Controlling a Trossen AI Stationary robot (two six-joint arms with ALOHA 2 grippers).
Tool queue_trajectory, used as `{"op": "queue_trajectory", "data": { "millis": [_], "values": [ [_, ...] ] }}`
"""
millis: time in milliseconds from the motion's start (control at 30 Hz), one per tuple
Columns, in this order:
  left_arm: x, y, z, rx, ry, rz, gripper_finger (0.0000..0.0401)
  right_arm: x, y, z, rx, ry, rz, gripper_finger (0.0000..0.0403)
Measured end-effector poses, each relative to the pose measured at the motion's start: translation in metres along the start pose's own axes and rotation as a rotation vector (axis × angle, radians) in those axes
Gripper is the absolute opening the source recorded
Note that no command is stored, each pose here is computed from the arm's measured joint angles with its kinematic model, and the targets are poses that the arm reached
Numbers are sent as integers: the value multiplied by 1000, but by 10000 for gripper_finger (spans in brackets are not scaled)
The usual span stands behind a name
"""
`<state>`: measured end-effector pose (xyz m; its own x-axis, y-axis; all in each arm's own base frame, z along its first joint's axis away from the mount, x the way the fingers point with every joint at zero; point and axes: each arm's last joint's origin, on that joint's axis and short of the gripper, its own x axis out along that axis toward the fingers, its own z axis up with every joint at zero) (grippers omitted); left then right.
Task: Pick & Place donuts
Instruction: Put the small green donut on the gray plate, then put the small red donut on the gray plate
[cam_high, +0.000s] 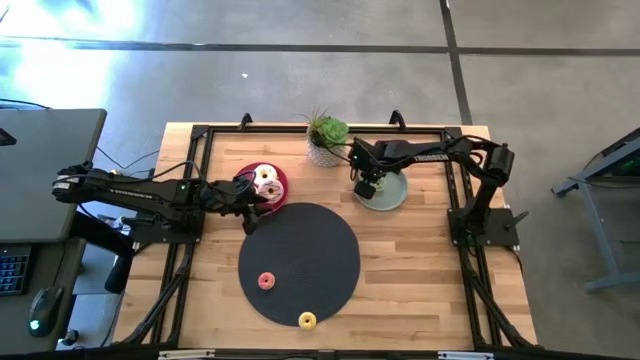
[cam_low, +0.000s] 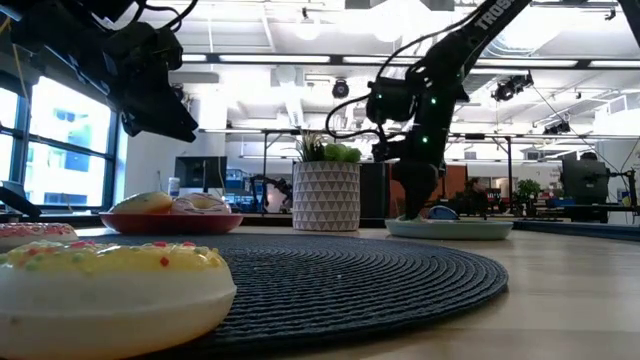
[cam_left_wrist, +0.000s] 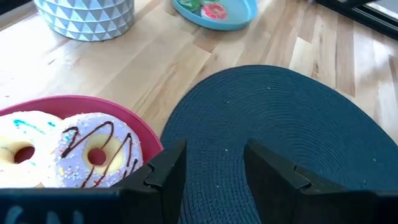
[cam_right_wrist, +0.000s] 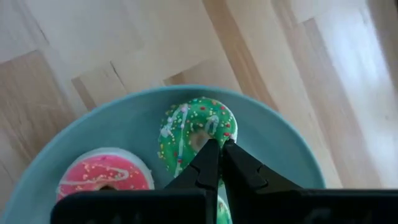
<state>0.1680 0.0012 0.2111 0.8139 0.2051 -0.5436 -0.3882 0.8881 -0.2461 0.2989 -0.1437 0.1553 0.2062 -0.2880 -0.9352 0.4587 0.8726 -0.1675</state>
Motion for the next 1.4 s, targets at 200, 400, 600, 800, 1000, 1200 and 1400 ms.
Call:
{"op": "queue_trajectory", "data": {
  "millis": [200, 400, 600, 800, 1000, 1200, 1400],
  "values": [
    [0, -1, -1, -47, 22, -42, 154, 2, 0, -5, -36, 29, -9, 50],
    [0, -3, -2, -60, 59, -111, 154, 2, 3, -5, -33, 28, -11, 119],
    [-1, -6, -3, -71, 114, -212, 154, -12, 16, -6, -78, 5, -6, 167],
    [4, -8, -6, -67, 176, -263, 154, -51, 37, -5, -114, -122, -60, 178],
    [20, -14, -16, -32, 307, -342, 154, -89, 67, -7, -119, -273, 123, 178],
    [35, -51, -30, 150, 318, -585, 154, -103, 108, -7, -218, -405, 258, 178],
    [42, -85, -50, 301, 365, -608, 154, -113, 149, -8, -331, -533, 473, 178]
  ]
}}
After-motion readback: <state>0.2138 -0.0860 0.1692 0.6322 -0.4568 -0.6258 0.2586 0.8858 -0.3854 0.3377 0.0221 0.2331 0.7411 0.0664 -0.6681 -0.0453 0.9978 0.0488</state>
